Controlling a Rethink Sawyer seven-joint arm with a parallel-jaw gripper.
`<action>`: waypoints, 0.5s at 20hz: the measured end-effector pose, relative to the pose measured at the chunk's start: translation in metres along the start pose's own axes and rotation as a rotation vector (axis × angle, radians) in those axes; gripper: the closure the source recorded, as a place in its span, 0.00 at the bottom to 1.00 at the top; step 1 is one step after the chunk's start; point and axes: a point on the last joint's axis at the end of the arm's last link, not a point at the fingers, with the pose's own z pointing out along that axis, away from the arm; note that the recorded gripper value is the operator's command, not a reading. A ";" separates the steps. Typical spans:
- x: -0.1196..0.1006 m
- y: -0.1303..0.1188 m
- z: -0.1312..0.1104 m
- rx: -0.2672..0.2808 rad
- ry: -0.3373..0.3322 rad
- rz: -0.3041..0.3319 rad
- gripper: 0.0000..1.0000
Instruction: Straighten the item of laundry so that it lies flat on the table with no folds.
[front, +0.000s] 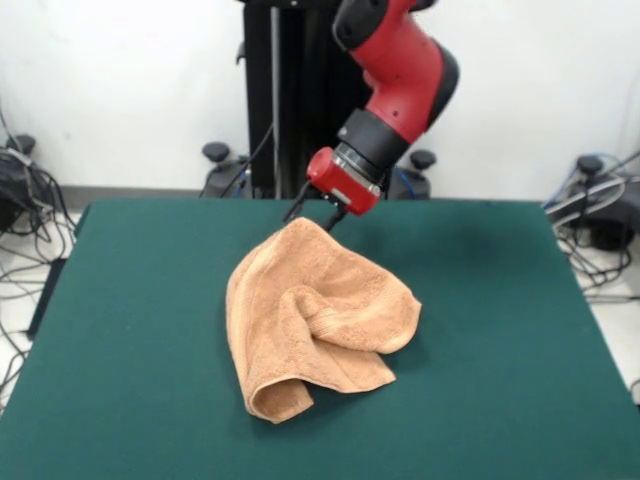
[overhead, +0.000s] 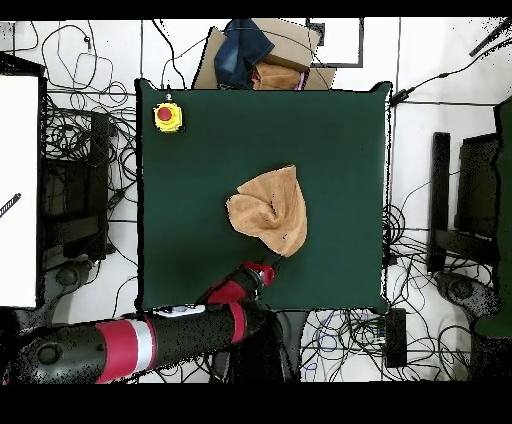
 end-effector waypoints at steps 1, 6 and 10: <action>-0.001 0.002 0.001 0.003 -0.003 0.002 0.00; -0.011 0.013 0.007 0.023 -0.030 0.033 0.00; -0.022 0.020 0.011 0.034 -0.052 0.061 0.00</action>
